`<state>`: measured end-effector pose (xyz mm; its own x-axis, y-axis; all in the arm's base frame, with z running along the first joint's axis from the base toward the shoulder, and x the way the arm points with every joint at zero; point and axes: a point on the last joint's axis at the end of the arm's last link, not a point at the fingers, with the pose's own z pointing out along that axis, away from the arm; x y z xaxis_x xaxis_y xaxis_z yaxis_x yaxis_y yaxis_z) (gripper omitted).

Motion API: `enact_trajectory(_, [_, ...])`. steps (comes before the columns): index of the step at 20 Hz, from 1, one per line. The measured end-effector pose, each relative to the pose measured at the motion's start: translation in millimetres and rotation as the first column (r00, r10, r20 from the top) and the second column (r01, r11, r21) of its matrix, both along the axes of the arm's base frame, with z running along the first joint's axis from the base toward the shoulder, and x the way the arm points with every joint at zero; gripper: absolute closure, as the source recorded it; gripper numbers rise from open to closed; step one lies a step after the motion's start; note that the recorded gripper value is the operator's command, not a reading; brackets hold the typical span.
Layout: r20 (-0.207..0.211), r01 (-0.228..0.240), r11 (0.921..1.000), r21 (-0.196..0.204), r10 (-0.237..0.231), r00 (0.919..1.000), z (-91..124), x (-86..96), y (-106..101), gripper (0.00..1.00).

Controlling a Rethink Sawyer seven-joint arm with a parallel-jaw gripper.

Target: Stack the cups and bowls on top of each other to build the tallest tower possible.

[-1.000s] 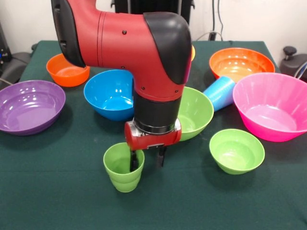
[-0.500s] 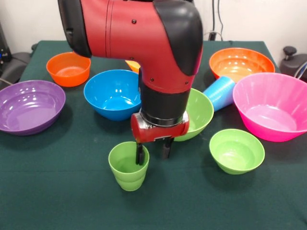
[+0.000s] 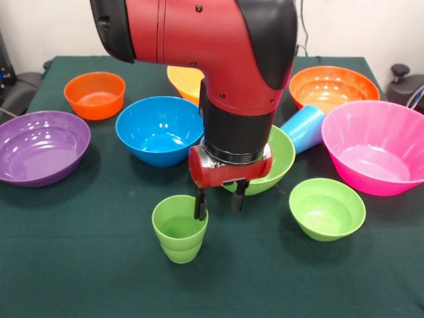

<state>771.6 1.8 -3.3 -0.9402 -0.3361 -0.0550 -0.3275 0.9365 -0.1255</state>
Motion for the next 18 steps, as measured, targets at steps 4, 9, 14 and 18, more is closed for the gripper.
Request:
enact_trajectory(4, [-0.005, 0.001, 1.0, -0.003, -0.001, 1.0, 5.1, 3.1, 0.2, 0.0])
enact_trajectory(9, [-0.01, -0.003, 0.9999, -0.013, 0.003, 0.9999, 23.9, 9.8, 3.9, 0.0])
enact_trajectory(14, [-0.015, -0.011, 0.9996, -0.024, 0.011, 0.9998, 43.0, 12.9, 10.3, 0.0])
enact_trajectory(18, [0.005, -0.022, 0.9991, -0.037, 0.023, 0.9997, 60.6, 17.7, 16.8, 0.0])
